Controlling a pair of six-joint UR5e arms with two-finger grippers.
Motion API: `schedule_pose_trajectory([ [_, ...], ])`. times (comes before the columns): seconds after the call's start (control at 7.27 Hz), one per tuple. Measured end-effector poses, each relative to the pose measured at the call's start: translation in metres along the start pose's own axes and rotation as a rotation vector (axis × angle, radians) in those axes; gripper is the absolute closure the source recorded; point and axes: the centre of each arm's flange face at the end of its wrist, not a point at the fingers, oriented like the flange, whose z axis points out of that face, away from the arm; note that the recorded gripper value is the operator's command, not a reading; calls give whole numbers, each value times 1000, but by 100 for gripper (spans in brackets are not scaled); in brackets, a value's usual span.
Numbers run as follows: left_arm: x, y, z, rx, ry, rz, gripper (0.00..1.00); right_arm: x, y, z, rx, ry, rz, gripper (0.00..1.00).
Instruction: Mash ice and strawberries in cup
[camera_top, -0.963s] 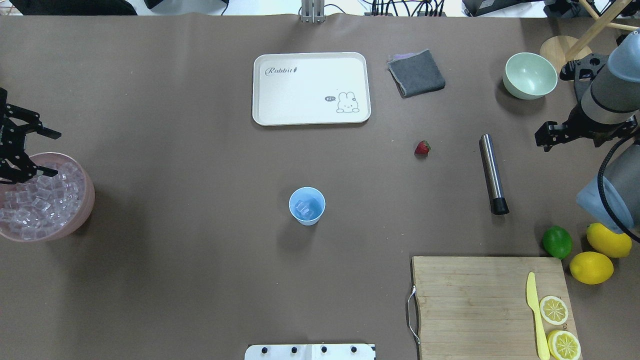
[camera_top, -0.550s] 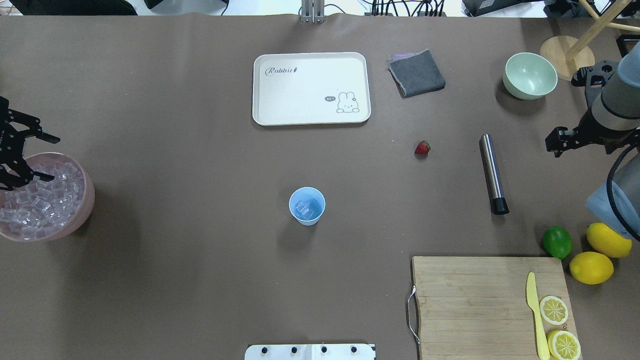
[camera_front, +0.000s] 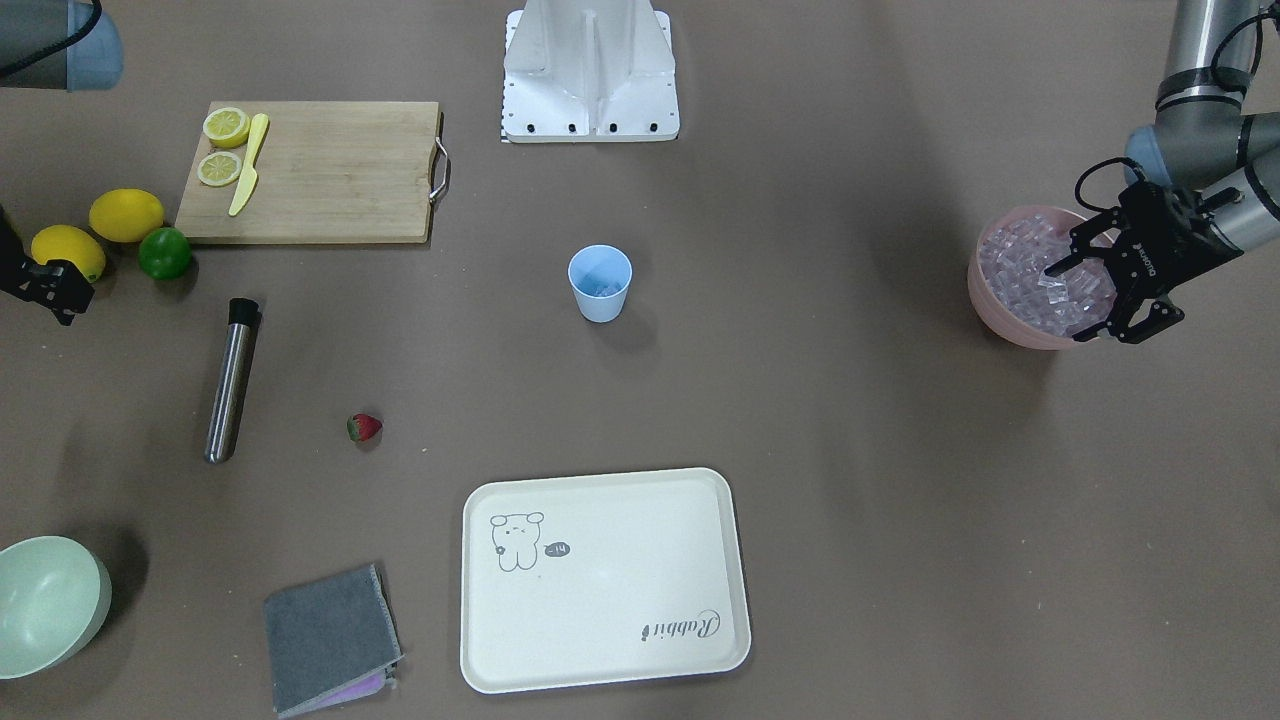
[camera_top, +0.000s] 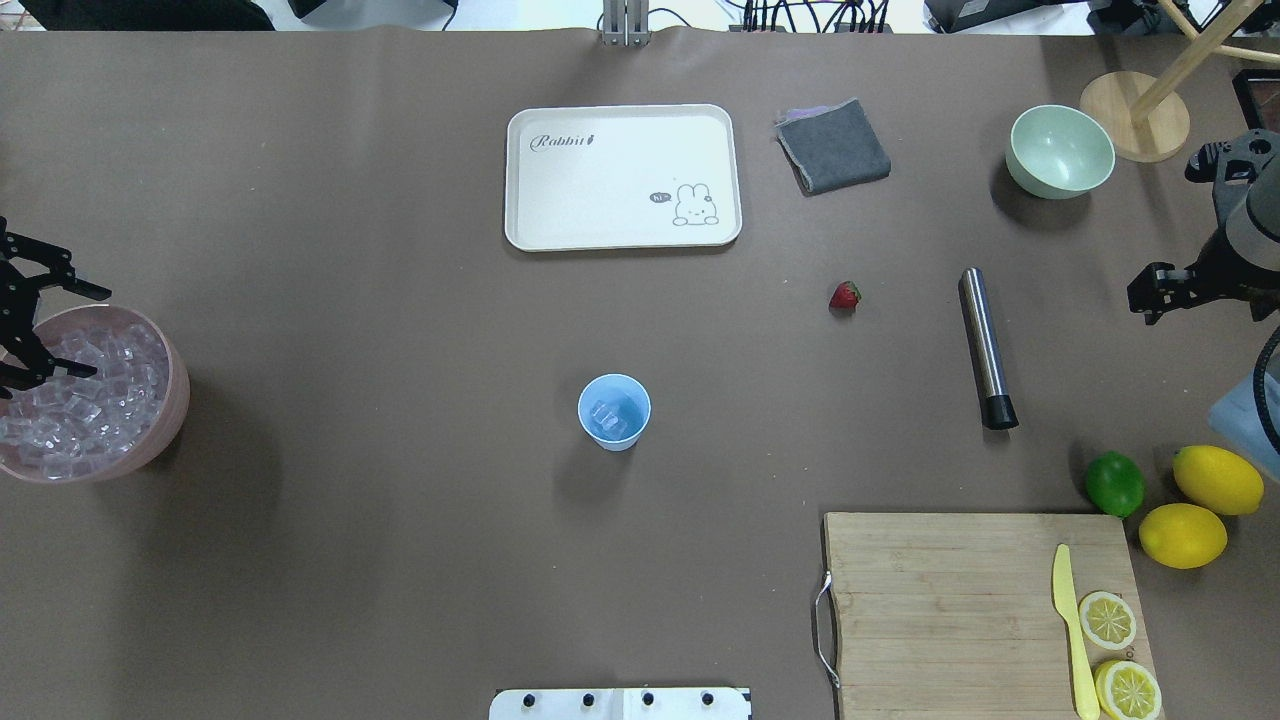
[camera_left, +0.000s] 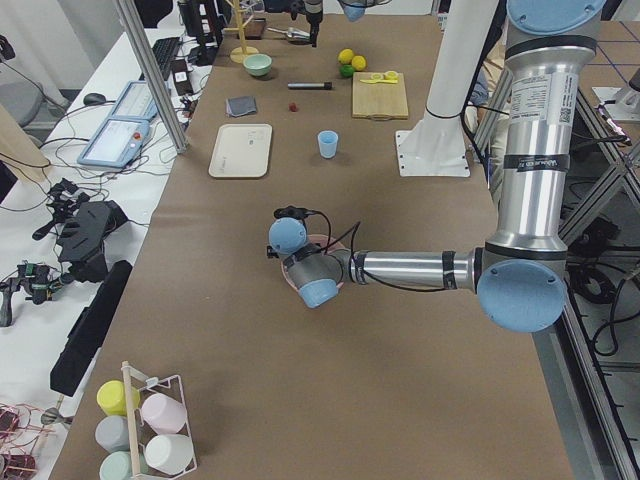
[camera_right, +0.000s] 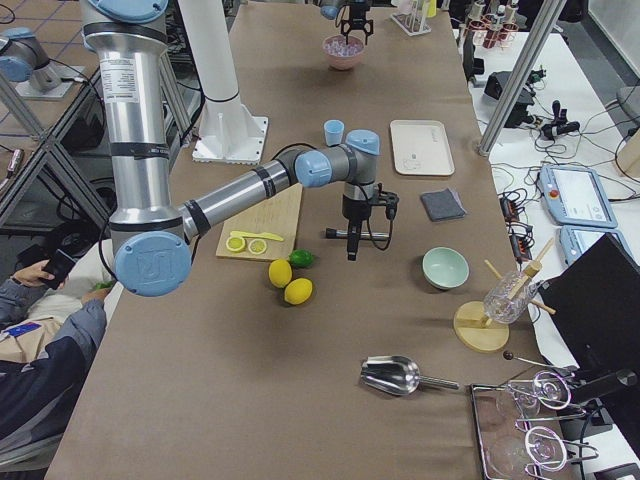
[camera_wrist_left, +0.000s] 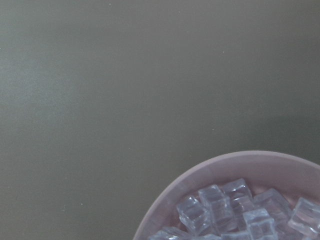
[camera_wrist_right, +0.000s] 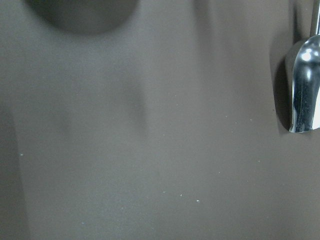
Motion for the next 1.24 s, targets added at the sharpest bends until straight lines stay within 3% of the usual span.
schedule_pose_trajectory([
  [0.55,24,25,-4,-8,4,-1,5,0,-1,3,2,3,-1,0],
  [1.24,38,28,15,-30,28,18,6,0,-3,3,5,9,0,0],
])
